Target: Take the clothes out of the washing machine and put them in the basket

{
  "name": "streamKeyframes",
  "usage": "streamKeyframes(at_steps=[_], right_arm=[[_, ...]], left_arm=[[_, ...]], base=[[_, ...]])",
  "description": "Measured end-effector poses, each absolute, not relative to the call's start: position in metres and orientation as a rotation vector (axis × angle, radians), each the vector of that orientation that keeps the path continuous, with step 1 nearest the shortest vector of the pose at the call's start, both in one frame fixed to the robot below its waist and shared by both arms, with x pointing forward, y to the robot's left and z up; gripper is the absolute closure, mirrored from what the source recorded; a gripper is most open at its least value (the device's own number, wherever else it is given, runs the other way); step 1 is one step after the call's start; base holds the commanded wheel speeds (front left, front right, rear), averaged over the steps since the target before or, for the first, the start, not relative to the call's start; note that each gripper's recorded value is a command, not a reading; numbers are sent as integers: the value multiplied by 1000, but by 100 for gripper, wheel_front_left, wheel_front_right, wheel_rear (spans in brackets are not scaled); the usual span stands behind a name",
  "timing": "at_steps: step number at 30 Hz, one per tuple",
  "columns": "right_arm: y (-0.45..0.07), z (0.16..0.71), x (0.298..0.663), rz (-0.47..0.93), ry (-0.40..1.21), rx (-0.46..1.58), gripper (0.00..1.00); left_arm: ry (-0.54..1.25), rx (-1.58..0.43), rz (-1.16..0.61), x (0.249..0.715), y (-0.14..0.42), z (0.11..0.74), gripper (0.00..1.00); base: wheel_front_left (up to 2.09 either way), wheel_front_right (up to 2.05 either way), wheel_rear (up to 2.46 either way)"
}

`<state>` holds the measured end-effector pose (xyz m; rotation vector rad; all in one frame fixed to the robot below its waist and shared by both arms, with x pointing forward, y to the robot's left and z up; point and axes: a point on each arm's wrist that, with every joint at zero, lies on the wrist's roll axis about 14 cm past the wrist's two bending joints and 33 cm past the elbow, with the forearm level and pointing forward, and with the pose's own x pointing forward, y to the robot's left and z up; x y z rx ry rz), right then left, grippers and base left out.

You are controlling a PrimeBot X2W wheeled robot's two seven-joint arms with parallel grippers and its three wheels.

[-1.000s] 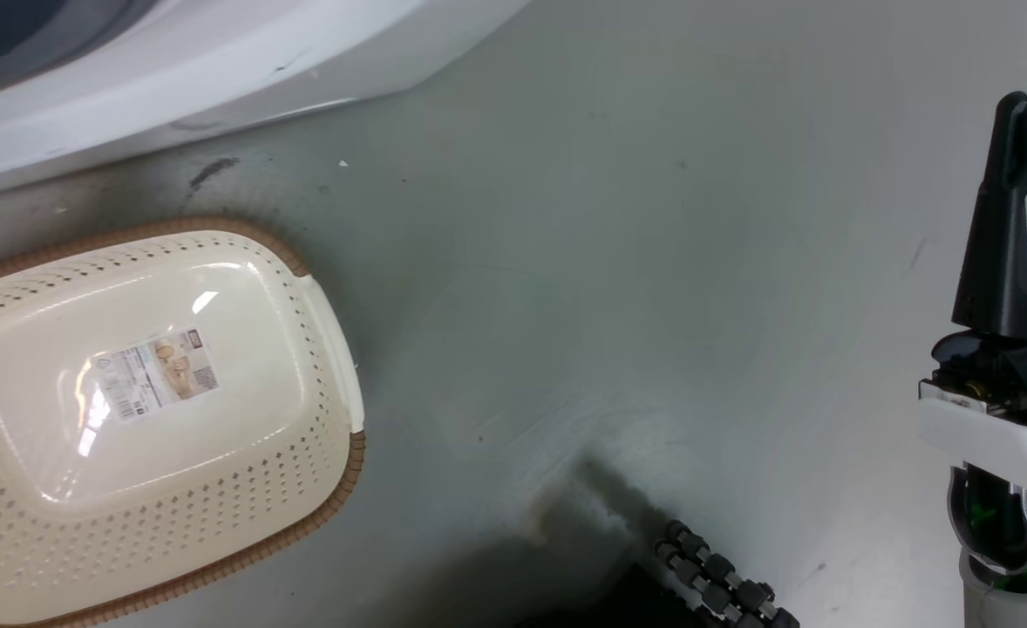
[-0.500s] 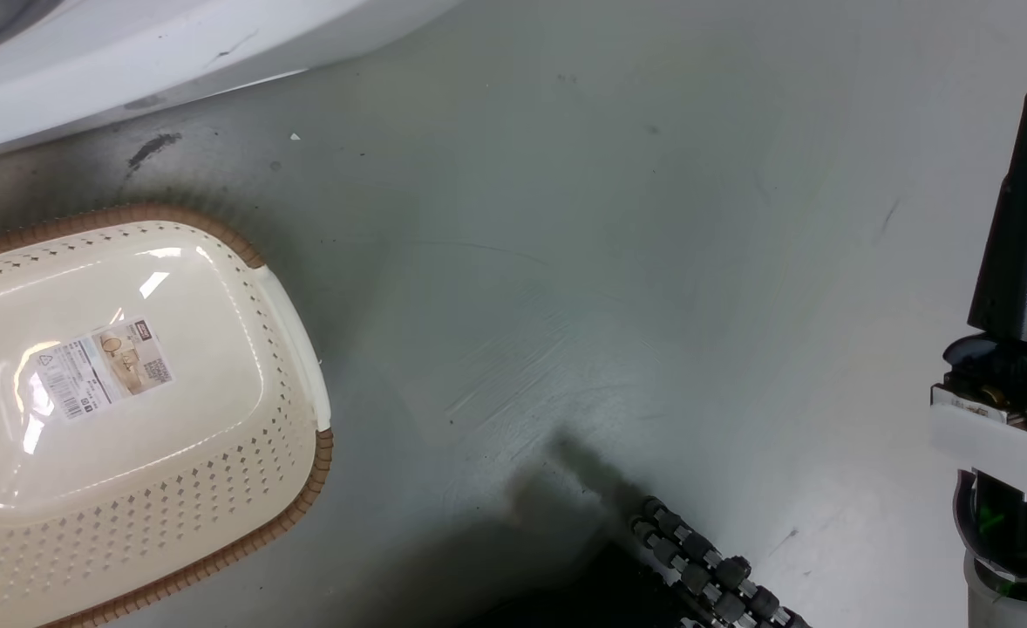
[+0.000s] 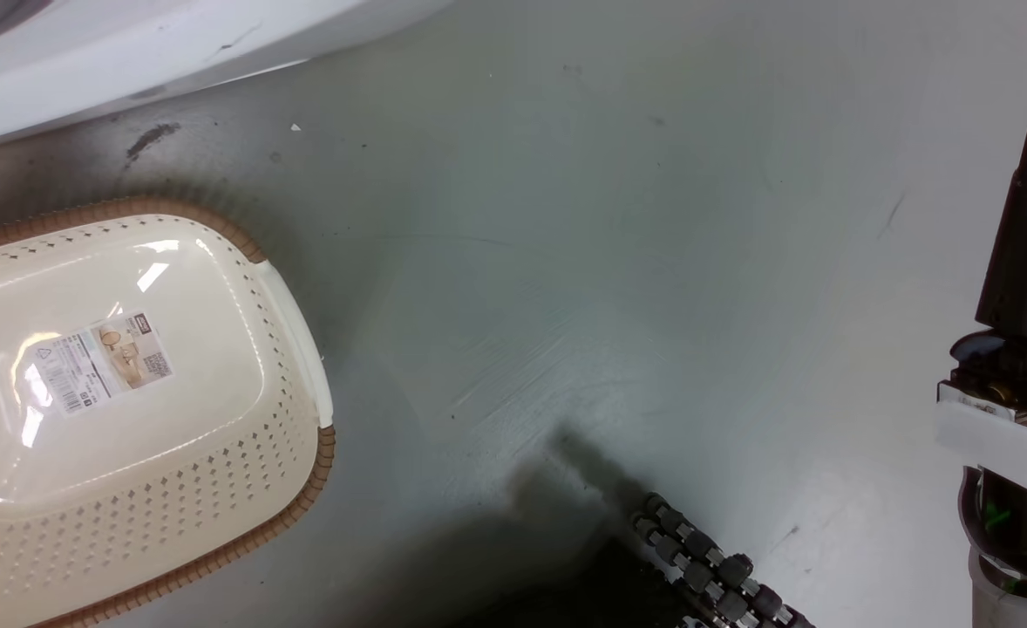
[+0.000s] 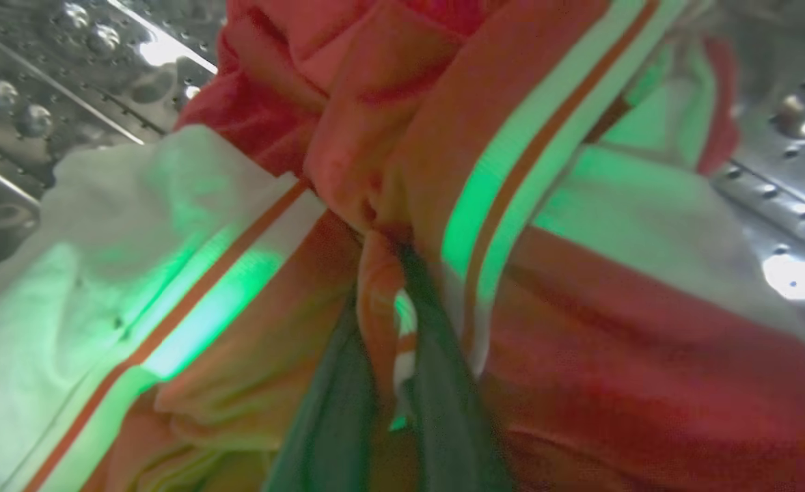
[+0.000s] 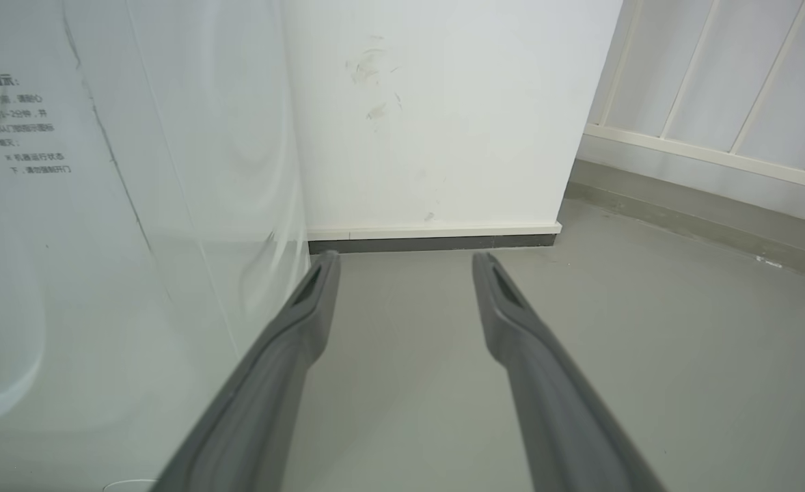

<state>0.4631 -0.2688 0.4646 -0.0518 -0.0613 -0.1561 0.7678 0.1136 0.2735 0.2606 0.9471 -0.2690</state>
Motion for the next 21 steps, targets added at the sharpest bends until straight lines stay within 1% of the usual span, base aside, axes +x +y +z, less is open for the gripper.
streamKeyframes(at_steps=[9,21], right_arm=[[-264,486,462,-139,-114,-59,0],[-253,512,454,-114,-172,-61,0]], left_arm=[[775,243,-302,775,108,315,100],[547,174,-348,756,105,360,100]], base=[[0,0,0],[0,0,0]])
